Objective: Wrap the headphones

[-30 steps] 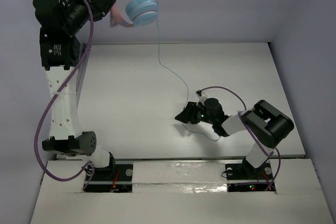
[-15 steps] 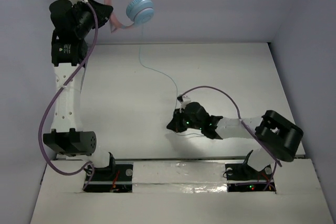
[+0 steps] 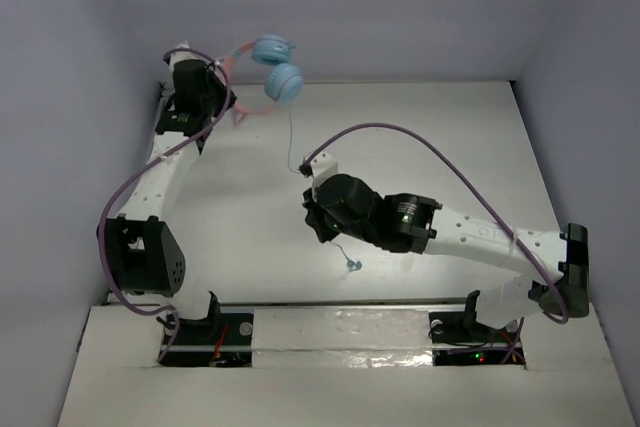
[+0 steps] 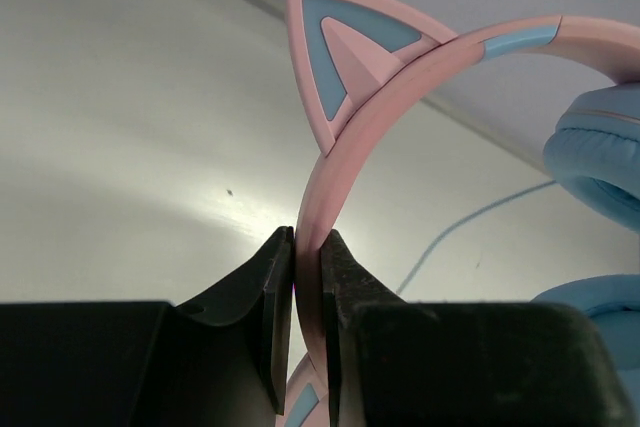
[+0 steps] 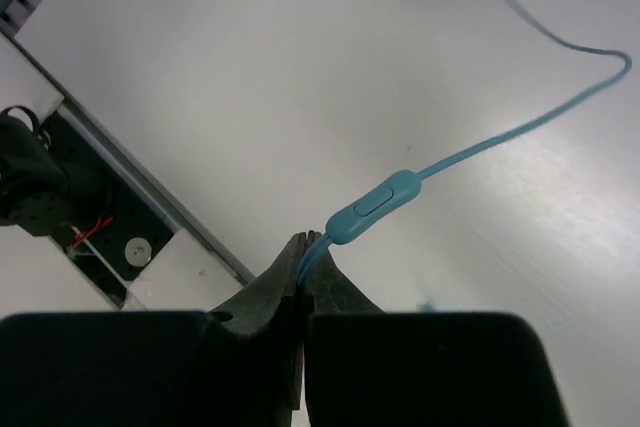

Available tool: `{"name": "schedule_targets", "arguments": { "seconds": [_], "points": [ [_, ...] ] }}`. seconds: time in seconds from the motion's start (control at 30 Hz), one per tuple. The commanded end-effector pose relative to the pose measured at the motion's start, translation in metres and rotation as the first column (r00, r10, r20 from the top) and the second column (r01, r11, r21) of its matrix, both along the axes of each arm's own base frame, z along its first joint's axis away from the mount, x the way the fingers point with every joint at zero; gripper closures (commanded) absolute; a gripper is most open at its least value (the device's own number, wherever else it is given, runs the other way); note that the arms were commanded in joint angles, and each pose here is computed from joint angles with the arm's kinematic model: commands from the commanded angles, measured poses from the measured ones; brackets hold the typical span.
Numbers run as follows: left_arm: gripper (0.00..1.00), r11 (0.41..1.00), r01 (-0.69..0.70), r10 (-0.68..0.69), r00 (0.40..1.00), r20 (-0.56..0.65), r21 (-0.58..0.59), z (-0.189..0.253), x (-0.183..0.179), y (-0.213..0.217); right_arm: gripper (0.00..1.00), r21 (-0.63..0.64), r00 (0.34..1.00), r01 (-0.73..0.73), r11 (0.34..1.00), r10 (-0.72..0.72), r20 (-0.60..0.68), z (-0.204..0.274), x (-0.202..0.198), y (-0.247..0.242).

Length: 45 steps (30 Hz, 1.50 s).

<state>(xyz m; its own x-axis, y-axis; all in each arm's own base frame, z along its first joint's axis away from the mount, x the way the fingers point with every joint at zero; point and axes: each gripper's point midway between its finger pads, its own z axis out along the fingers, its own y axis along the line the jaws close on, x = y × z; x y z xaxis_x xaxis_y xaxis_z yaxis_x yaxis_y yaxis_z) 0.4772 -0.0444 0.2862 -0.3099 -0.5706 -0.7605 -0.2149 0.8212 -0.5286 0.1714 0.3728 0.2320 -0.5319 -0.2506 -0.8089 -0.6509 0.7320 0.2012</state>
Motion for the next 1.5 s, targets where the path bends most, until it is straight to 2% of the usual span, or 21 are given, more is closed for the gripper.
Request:
{"name": "schedule_targets", "arguments": {
  "seconds": [0.0, 0.1, 0.13, 0.33, 0.57, 0.63, 0.73, 0.83, 0.97, 1.13, 1.27, 1.47],
  "points": [
    [1.0, 0.999, 0.037, -0.042, 0.978, 0.204, 0.027, 0.047, -0.001, -0.035, 1.0, -0.117, 0.987, 0.03, 0.993, -0.011, 0.16, 0.05, 0.019, -0.024],
    [1.0, 0.991, 0.124, -0.13, 0.979, 0.16, 0.05, 0.013, -0.009, -0.072, 1.0, -0.145, 0.978, 0.027, 0.989, 0.004, 0.208, 0.073, 0.025, -0.026],
    [1.0, 0.984, 0.166, -0.174, 0.975, 0.136, 0.068, -0.003, -0.014, -0.088, 1.0, -0.114, 0.972, 0.029, 0.993, -0.002, 0.234, 0.095, 0.027, -0.025],
    [1.0, 0.956, 0.278, -0.286, 0.953, 0.096, 0.089, -0.034, -0.023, -0.125, 1.0, -0.161, 0.936, 0.09, 0.983, -0.028, 0.351, 0.139, 0.043, -0.043],
    [1.0, 0.909, 0.398, -0.406, 0.913, 0.046, 0.125, -0.067, -0.037, -0.168, 1.0, -0.055, 0.906, 0.059, 0.997, -0.03, 0.422, 0.198, 0.047, -0.047],
    [1.0, 0.899, 0.42, -0.427, 0.904, 0.034, 0.123, -0.076, -0.04, -0.178, 1.0, -0.013, 0.903, 0.027, 1.0, -0.019, 0.429, 0.212, 0.045, -0.043],
    [1.0, 0.902, 0.413, -0.417, 0.909, 0.004, 0.128, -0.09, -0.039, -0.176, 1.0, 0.041, 0.894, -0.111, 0.993, 0.081, 0.441, 0.234, 0.031, -0.031],
    [1.0, 0.892, 0.432, -0.436, 0.9, -0.005, 0.133, -0.092, -0.039, -0.183, 1.0, 0.106, 0.869, -0.271, 0.957, 0.196, 0.454, 0.26, 0.008, -0.021],
    [1.0, 0.876, 0.46, -0.463, 0.886, -0.015, 0.145, -0.096, -0.045, -0.195, 1.0, 0.137, 0.842, -0.357, 0.924, 0.254, 0.476, 0.281, 0.003, -0.02],
    [1.0, 0.85, 0.504, -0.502, 0.863, -0.058, 0.155, -0.117, -0.066, -0.203, 1.0, 0.113, 0.845, -0.156, 0.981, 0.073, 0.529, 0.293, 0.06, -0.06],
    [1.0, 0.827, 0.539, -0.536, 0.842, -0.068, 0.158, -0.125, -0.084, -0.21, 1.0, 0.094, 0.849, -0.061, 0.994, 0.002, 0.529, 0.284, 0.094, -0.081],
    [1.0, 0.764, 0.628, -0.62, 0.778, -0.098, 0.148, -0.139, -0.11, -0.236, 1.0, 0.084, 0.835, -0.074, 0.994, 0.016, 0.549, 0.284, 0.11, -0.078]
  ]
}}
